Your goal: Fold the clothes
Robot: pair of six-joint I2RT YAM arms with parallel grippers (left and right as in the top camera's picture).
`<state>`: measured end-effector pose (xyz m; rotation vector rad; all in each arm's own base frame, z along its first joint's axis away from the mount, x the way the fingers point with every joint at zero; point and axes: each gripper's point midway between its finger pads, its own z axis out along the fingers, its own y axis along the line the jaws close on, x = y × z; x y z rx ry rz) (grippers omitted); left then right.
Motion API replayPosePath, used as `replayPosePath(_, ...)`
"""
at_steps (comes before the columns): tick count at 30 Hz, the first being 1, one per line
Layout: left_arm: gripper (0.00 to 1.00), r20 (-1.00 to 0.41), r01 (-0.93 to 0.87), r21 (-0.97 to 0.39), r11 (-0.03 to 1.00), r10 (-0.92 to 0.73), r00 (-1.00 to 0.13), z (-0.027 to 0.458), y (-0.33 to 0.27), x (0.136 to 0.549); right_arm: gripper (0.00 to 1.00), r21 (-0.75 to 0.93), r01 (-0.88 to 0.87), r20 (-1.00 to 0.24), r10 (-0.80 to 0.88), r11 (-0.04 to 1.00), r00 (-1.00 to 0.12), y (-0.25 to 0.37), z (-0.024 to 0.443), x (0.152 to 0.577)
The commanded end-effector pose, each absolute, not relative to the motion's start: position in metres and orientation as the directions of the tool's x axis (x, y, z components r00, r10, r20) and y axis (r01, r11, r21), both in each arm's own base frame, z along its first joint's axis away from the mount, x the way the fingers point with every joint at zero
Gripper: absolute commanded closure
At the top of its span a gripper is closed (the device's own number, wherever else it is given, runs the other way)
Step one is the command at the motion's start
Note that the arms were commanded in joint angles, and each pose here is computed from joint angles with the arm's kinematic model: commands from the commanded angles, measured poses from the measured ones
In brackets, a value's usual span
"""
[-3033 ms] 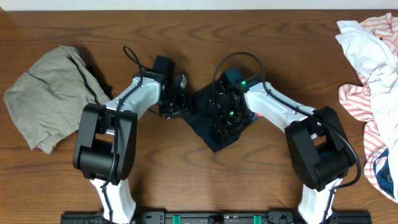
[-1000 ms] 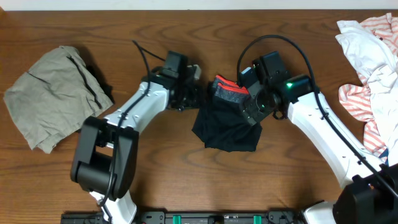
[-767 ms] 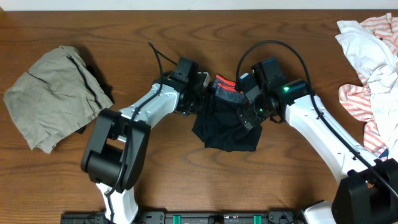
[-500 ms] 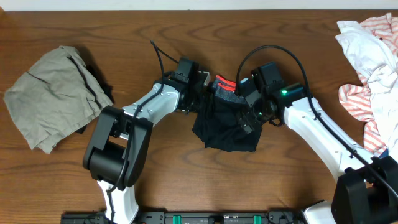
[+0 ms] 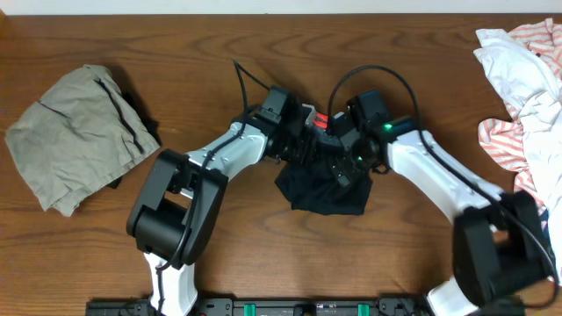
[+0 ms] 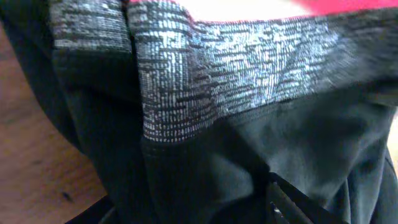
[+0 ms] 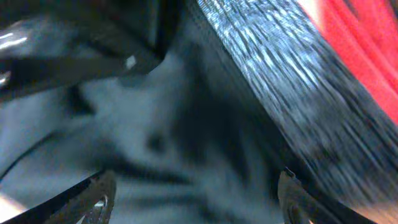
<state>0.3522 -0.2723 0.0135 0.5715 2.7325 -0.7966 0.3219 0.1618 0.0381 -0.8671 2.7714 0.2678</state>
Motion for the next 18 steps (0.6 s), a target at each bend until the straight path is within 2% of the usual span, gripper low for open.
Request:
replayPosePath(1,0.38,-0.29,0.435,-0.492,0.754,0.329,-0.899,0.001,-0.277,0.339,0.19,0.124,-0.558,-0.225,-0.524,0.82,-0.821,0.161,0.004,0.326)
replayPosePath(2,0.39,-0.288,0.435,-0.496,0.751,0.33,-0.899,0.002,-0.278,0.339,0.19,0.126,-0.557,-0.22,-0.525,0.821,-0.822,0.161,-0.003,0.327)
replayPosePath(3,0.47,-0.287,0.434,-0.496,0.752,0.33,-0.899,0.001,-0.278,0.338,0.19,0.127,-0.556,-0.214,-0.525,0.821,-0.824,0.162,-0.009,0.328)
replayPosePath(5,0.77,-0.287,0.434,-0.496,0.752,0.33,-0.899,0.002,-0.278,0.339,0.19,0.13,-0.555,-0.203,-0.526,0.822,-0.826,0.162,-0.021,0.329)
replayPosePath(6,0.85,-0.287,0.435,-0.497,0.751,0.33,-0.899,0.002,-0.278,0.339,0.19,0.131,-0.555,-0.2,-0.526,0.822,-0.827,0.162,-0.025,0.33)
replayPosePath(15,0.83,-0.288,0.451,-0.531,0.717,0.348,-0.892,0.006,-0.289,0.331,0.19,0.138,-0.556,-0.188,-0.529,0.82,-0.827,0.164,-0.033,0.329)
replayPosePath(16,0.84,-0.288,0.451,-0.531,0.718,0.347,-0.892,0.006,-0.289,0.331,0.18,0.138,-0.556,-0.188,-0.529,0.82,-0.827,0.164,-0.033,0.329)
replayPosePath(18,0.94,-0.289,0.45,-0.531,0.718,0.346,-0.893,0.006,-0.288,0.332,0.19,0.138,-0.556,-0.189,-0.529,0.82,-0.827,0.164,-0.033,0.329)
